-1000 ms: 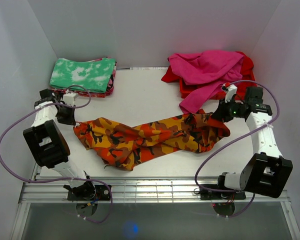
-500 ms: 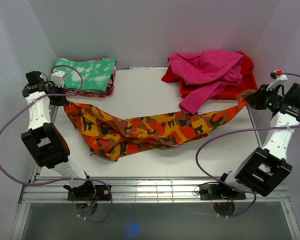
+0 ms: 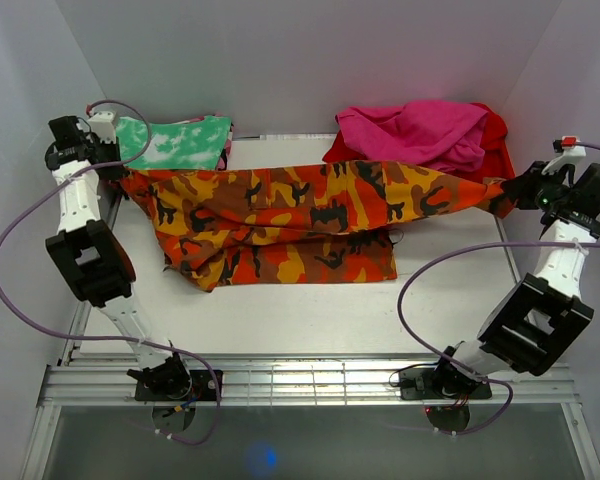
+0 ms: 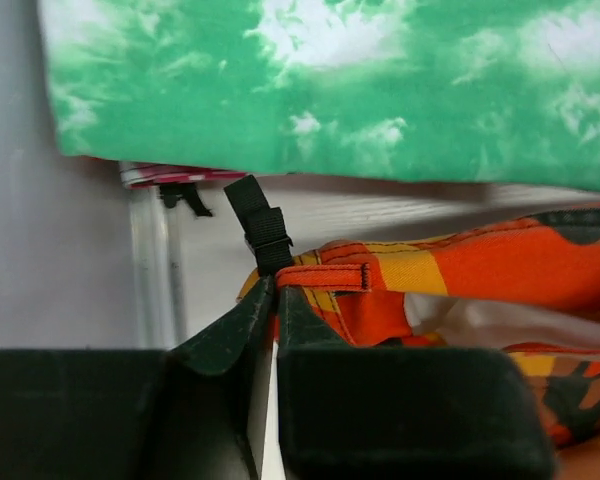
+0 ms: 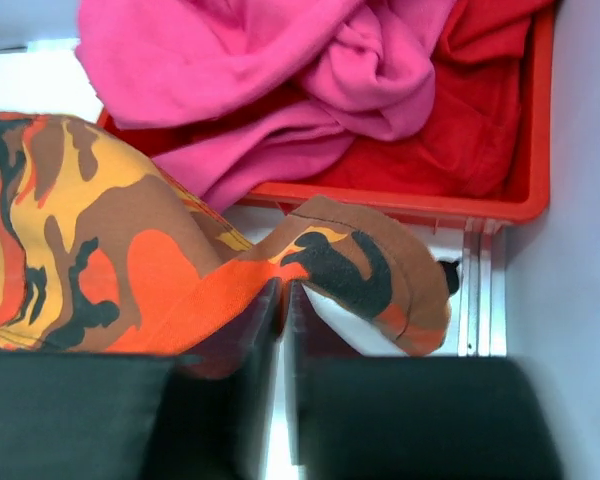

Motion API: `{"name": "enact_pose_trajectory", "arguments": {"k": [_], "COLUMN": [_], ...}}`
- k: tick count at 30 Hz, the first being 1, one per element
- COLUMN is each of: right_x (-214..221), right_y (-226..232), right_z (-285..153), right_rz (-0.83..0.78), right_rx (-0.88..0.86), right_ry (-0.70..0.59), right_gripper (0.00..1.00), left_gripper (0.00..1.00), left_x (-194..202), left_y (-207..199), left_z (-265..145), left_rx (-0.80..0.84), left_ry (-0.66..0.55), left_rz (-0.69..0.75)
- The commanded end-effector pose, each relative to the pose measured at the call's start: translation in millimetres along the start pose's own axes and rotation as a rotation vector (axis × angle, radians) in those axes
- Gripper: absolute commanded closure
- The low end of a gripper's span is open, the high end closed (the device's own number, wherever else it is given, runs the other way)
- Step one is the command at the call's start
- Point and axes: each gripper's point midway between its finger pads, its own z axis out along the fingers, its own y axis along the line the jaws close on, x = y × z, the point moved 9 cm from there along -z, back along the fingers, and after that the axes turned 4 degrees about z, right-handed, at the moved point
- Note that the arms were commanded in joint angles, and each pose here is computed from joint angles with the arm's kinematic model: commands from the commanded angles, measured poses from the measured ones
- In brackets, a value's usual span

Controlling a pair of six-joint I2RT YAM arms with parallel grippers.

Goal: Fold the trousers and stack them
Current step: Flatten the trousers out

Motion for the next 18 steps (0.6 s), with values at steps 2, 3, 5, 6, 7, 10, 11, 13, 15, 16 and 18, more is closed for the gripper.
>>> {"name": "enact_pose_trajectory", "arguments": {"k": [2, 3, 5, 6, 7, 10, 11, 13, 15, 16, 18], "right_x": [14.7, 23.6, 37.6, 41.6, 43.6, 45.8, 49.9, 52.5, 69.7, 76.7, 101.0], "right_y": [-6.0, -3.8, 4.0, 4.8, 6.8, 19.5, 27.0, 47.7, 78.9, 89.0, 121.4], "right_z": [18.0, 26.8, 32.3, 32.1, 31.1, 19.1, 14.4, 2.7, -6.7, -9.0, -10.4], "right_rz": [-0.035, -0.035, -0.047, -0.054, -0.075, -0.119, -0.158, -0.225, -0.332, -0.368, -0.467], "right_rx": [0.053, 0.054, 0.045, 0.057, 0.054, 0.045, 0.019, -0.064, -0.201, -0.243, -0.364], "right_ry": [0.060, 0.109, 0.197, 0.219, 0.230, 0.253, 0.286, 0.302, 0.348, 0.363, 0.418], "right_gripper": [0.65, 0.53, 0.20, 0.09, 0.03, 0.03, 0.03, 0.01, 0.04, 0.06, 0.10], "left_gripper": [0.69, 0.60, 0.24, 0.23, 0.23, 0.23, 0.23, 0.23, 0.24, 0.25, 0.27], "left_x": [-5.6, -4.5, -0.6, 1.2, 9.9, 15.9, 33.4, 45.2, 71.3, 82.1, 111.4], "left_y": [-16.8, -20.0, -26.6, -28.4, -31.6, -35.8, -37.0, -35.9, -48.1, -48.7, -61.2], "left_z": [16.5, 16.2, 8.8, 5.5, 3.8, -22.9, -28.5, -49.7, -60.4, -64.7, -64.2], "left_rx": [0.041, 0.056, 0.081, 0.083, 0.085, 0.067, 0.089, 0.096, 0.172, 0.182, 0.238], "left_ry": [0.058, 0.059, 0.059, 0.064, 0.091, 0.095, 0.135, 0.142, 0.188, 0.203, 0.256], "left_rz": [-0.003, -0.004, -0.010, -0.010, -0.014, 0.002, -0.025, -0.037, -0.054, -0.070, -0.110]}}
